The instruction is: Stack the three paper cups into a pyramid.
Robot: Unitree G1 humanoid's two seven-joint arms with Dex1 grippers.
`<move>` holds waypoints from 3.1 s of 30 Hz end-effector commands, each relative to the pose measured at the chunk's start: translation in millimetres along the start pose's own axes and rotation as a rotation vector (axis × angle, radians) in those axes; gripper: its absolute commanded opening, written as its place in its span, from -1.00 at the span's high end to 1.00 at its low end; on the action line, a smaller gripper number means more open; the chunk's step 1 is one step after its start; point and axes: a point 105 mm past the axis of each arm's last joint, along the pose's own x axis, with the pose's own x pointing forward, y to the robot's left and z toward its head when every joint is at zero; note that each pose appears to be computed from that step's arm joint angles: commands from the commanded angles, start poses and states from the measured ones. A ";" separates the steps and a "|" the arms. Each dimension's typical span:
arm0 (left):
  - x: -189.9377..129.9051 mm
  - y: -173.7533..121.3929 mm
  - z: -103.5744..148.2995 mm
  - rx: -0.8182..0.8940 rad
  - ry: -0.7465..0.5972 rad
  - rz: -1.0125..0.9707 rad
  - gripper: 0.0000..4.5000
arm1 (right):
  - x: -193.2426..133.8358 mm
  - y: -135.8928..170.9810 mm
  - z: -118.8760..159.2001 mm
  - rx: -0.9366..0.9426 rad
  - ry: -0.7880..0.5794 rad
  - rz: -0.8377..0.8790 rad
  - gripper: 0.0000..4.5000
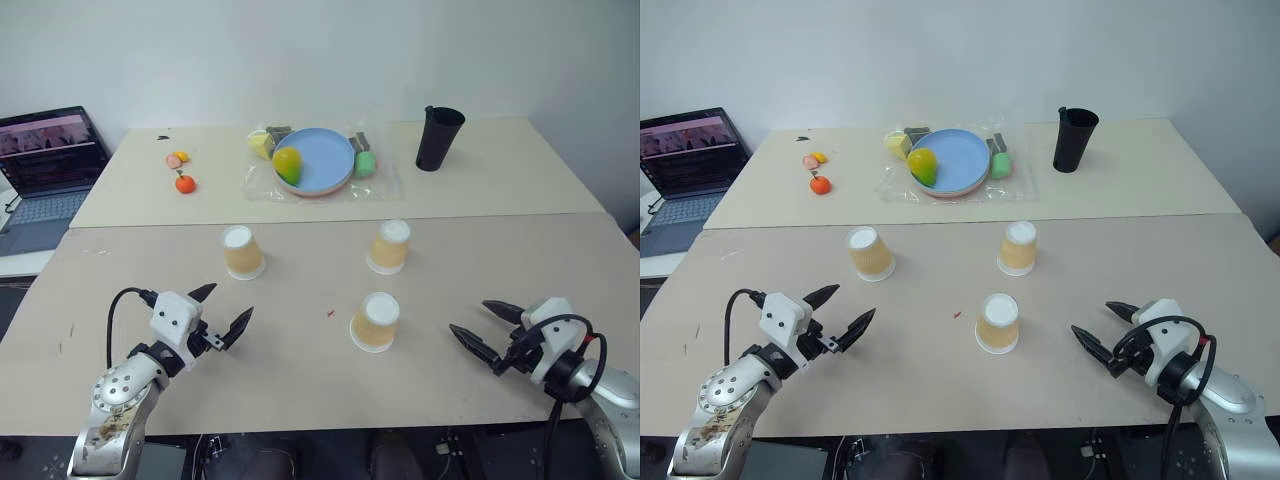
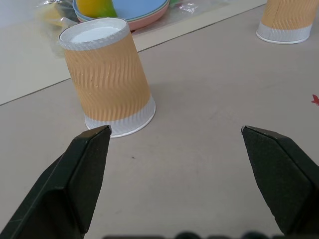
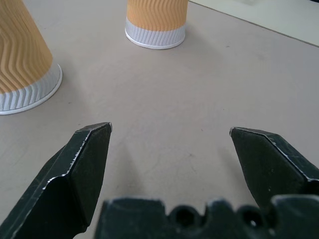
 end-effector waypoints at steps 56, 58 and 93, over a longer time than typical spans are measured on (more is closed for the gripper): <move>32.3 -41.8 43.9 -0.069 -0.070 -0.407 -0.98 | 58.2 93.9 74.5 0.080 -0.136 0.516 -1.00; 32.4 -41.2 44.0 -0.067 -0.072 -0.397 -0.98 | 61.1 94.9 71.9 0.082 -0.128 0.526 -1.00; -2.4 -33.8 11.2 -0.283 0.094 -0.317 -1.00 | 134.4 136.9 123.5 -0.026 -0.292 0.712 -0.10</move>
